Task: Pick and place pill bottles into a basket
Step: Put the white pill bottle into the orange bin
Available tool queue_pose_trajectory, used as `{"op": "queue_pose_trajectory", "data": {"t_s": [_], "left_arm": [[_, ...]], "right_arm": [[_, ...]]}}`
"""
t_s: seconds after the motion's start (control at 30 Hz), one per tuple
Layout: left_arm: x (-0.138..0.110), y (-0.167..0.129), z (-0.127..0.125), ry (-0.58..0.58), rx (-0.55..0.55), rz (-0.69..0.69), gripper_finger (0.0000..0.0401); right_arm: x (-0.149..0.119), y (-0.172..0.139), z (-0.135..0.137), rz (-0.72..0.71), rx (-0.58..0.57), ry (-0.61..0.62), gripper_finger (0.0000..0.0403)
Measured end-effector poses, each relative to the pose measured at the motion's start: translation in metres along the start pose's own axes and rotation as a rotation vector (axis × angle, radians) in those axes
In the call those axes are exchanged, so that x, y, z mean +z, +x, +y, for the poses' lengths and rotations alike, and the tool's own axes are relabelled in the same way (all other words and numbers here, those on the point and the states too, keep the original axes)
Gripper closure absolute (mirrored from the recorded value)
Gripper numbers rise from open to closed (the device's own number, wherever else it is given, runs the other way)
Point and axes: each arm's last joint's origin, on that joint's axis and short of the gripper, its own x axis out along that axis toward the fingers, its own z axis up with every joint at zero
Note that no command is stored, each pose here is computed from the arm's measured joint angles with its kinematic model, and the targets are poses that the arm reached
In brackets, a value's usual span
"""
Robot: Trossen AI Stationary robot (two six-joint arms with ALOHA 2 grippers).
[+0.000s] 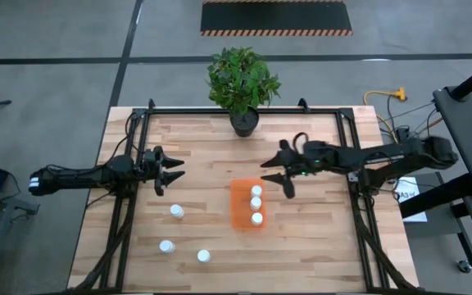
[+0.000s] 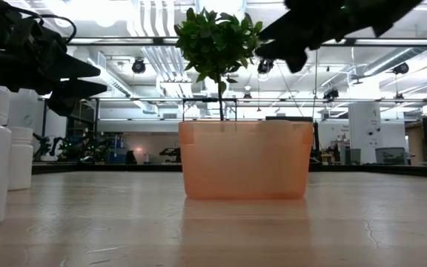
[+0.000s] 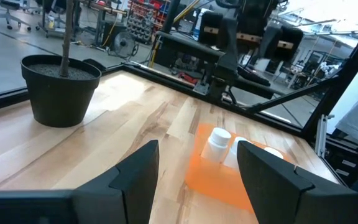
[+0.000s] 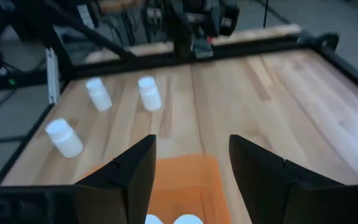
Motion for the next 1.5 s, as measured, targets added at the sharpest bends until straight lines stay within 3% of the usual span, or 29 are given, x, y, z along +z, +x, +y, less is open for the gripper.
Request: {"op": "queue_pose_trajectory", "data": {"t_s": [0.23, 0.57, 1.0, 1.5], "left_arm": [[0.000, 0.000, 0.000, 0.000, -0.001, -0.001, 0.0201], [0.000, 0.000, 0.000, 0.000, 0.000, -0.001, 0.0201], [0.000, 0.000, 0.000, 0.000, 0.000, -0.001, 0.0201], [0.000, 0.000, 0.000, 0.000, 0.000, -0.001, 0.0201]], "right_arm": [[-0.007, -0.042, 0.002, -0.200, 0.039, 0.053, 0.0211], [-0.005, -0.093, 0.006, -0.463, 0.091, 0.025, 0.0211], [-0.037, -0.127, 0.001, -0.591, 0.057, 0.090, 0.0211], [-0.061, -0.154, 0.000, -0.732, 0.087, 0.079, 0.0211]]}}
